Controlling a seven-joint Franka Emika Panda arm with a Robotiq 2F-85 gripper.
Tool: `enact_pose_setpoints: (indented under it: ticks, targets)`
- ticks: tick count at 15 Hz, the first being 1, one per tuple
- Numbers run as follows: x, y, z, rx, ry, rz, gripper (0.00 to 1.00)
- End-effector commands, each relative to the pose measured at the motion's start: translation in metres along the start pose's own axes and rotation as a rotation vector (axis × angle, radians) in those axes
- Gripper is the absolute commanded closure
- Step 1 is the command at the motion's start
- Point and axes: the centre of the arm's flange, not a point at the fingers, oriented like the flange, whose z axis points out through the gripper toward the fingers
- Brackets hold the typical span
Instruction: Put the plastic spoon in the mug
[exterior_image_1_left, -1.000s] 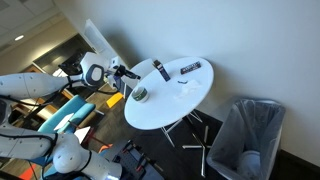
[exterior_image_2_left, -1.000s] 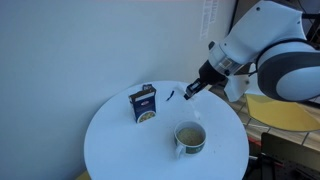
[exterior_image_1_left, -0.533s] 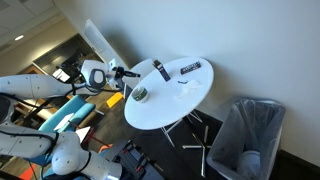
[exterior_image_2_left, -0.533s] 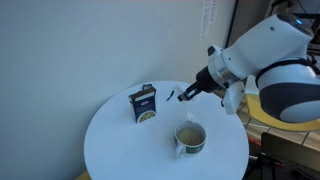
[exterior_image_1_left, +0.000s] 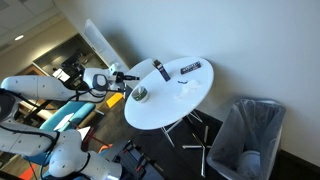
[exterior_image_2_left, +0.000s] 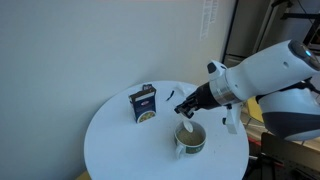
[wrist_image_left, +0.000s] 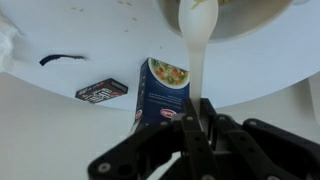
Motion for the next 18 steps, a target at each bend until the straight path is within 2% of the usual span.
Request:
enact_pose_setpoints:
  ticks: [1, 5, 8, 14, 18]
  targets:
    - [-0.016, -0.015, 0.025, 0.030, 0.003, -0.035, 0.97]
    - [-0.028, -0.027, 0.043, 0.052, -0.043, -0.071, 0.97]
    - [-0.033, -0.029, 0.043, 0.042, -0.077, -0.066, 0.97]
    - [-0.024, -0.021, 0.024, -0.033, -0.047, -0.054, 0.97]
    - [-0.018, -0.017, 0.024, -0.008, -0.035, -0.054, 0.97]
